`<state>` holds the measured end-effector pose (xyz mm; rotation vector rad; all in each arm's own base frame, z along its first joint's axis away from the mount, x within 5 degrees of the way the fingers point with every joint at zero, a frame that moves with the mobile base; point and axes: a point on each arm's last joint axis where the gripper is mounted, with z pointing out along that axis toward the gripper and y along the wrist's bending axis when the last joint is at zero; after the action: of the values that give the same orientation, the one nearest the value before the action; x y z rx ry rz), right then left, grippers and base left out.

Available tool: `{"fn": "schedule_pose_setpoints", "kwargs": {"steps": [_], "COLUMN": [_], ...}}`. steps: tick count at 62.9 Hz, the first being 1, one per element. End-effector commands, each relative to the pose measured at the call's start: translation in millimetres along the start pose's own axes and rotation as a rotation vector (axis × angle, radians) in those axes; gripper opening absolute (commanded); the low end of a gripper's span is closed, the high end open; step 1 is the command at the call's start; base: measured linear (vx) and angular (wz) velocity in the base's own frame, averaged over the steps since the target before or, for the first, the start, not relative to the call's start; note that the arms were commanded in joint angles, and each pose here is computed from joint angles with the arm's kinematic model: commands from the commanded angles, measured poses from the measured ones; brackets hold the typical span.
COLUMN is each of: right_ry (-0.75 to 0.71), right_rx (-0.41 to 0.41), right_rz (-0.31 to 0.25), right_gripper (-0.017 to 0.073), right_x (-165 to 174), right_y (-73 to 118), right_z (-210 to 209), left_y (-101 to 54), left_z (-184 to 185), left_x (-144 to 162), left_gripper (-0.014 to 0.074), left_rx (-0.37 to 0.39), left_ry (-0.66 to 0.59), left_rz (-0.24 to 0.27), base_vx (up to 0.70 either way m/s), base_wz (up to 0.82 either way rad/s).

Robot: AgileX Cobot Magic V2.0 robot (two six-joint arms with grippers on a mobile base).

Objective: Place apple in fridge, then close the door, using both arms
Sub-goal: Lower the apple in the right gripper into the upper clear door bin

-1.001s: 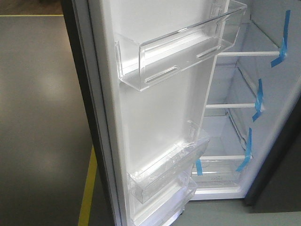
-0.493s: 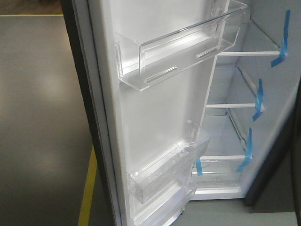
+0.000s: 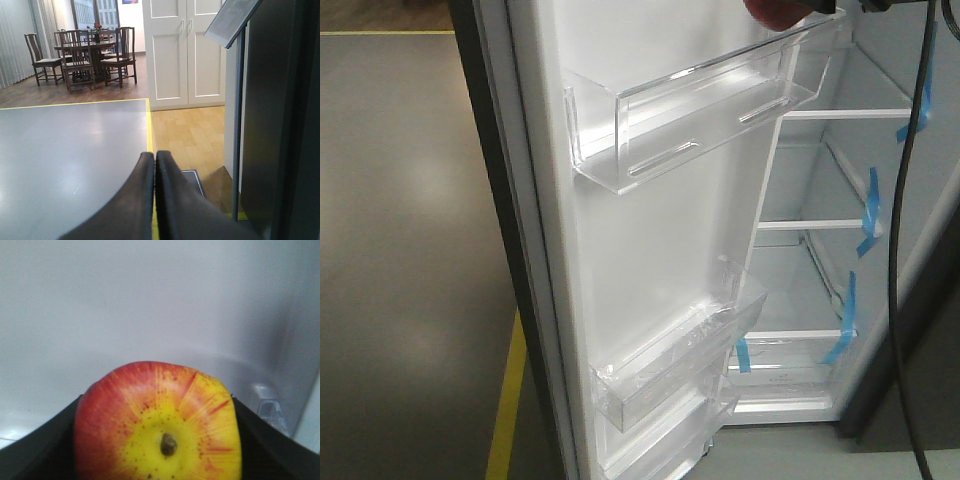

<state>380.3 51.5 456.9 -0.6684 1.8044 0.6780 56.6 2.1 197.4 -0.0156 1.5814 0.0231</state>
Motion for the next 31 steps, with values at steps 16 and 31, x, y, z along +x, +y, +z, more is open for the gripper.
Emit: {"fn": "schedule_pose_setpoints", "kwargs": {"steps": [16,31], "right_ry": [-0.123,-0.144], "right_rx": [-0.005,-0.013], "right_rz": [-0.032,-0.019], "right_gripper": [0.0539,0.0581], "right_x": [-26.0,-28.0], "right_y": [17.5,18.2], "right_z": [-19.4,-19.7], "left_y": [-1.9,-1.9], "left_z": [-0.1,-0.1], "left_x": [1.7,1.7], "left_gripper": [-0.0007,-0.0007], "left_rx": [0.023,0.023], "left_ry": [-0.062,-0.062], "left_rz": [-0.009,-0.009], "base_vx": [0.00,0.00], "base_wz": [0.00,0.00]}}
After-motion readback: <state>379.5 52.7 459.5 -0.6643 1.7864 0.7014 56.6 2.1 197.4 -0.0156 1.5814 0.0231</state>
